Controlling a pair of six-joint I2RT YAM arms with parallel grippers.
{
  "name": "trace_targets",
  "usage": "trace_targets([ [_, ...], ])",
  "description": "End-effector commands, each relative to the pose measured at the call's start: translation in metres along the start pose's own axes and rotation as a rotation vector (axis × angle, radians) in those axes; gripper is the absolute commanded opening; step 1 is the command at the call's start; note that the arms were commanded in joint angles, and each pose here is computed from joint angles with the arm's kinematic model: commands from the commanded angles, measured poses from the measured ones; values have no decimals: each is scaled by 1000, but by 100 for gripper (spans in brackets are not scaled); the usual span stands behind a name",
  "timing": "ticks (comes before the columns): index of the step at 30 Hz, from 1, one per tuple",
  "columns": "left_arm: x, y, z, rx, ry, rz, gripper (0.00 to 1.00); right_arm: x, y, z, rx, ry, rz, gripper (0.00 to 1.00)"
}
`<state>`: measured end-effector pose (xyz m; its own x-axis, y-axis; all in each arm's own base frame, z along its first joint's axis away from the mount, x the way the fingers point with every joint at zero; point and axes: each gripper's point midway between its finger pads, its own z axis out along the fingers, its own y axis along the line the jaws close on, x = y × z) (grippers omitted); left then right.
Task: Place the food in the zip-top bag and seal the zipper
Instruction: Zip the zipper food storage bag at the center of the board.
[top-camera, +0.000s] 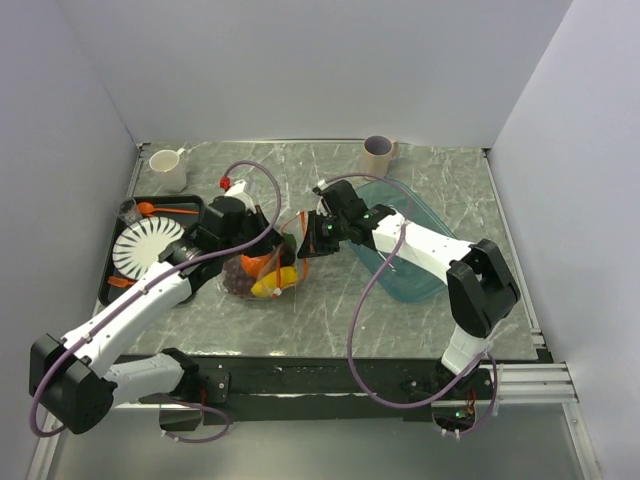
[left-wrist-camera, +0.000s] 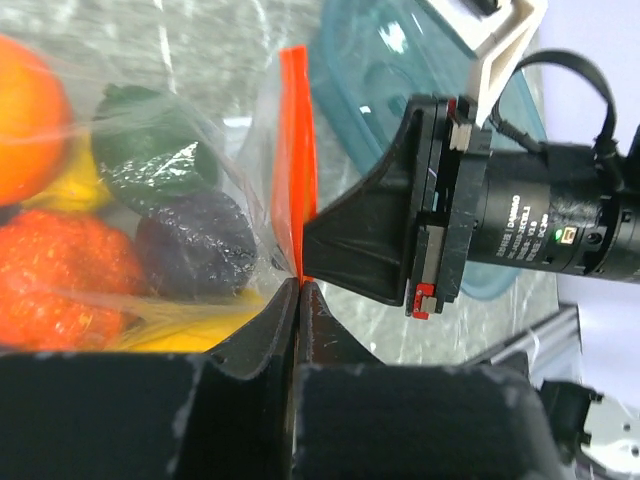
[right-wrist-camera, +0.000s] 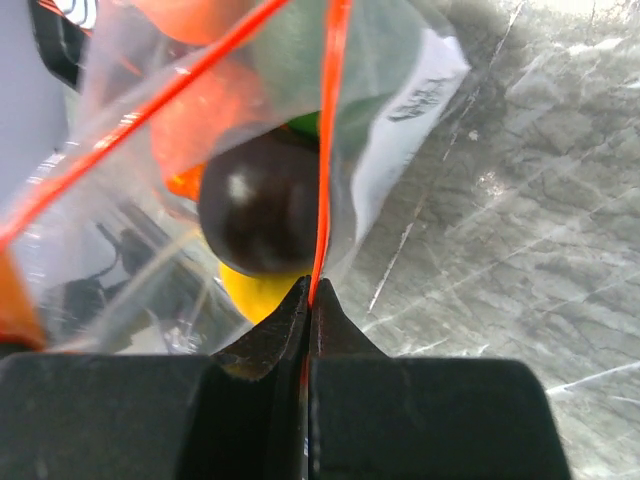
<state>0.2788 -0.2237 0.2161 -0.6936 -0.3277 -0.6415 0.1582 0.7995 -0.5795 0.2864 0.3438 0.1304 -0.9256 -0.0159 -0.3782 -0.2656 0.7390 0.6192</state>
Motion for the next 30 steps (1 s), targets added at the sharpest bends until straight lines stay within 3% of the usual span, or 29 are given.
trace_targets([
  [1,4,-22,6,119,44,49,8,-19,18,-17,-62,-104,2,0],
  [5,7,-27,7,150,69,54,19,-21,18,-16,-50,-99,3,0],
  [6,1,-35,2,178,45,53,31,-20,15,-14,-44,-92,8,0],
  [8,-5,-42,-5,207,15,36,41,-19,11,-13,-29,-89,13,0],
  [10,-16,-49,-19,227,-39,29,58,-17,5,-10,-7,-84,29,0],
  [15,-39,-35,-50,143,-175,1,84,-14,-1,-3,2,-73,59,0],
  [21,-39,-4,-77,25,-257,-94,85,-13,-4,-7,17,-94,75,0],
  [30,15,19,-67,50,-154,-273,84,-8,-8,-8,31,-83,79,0],
])
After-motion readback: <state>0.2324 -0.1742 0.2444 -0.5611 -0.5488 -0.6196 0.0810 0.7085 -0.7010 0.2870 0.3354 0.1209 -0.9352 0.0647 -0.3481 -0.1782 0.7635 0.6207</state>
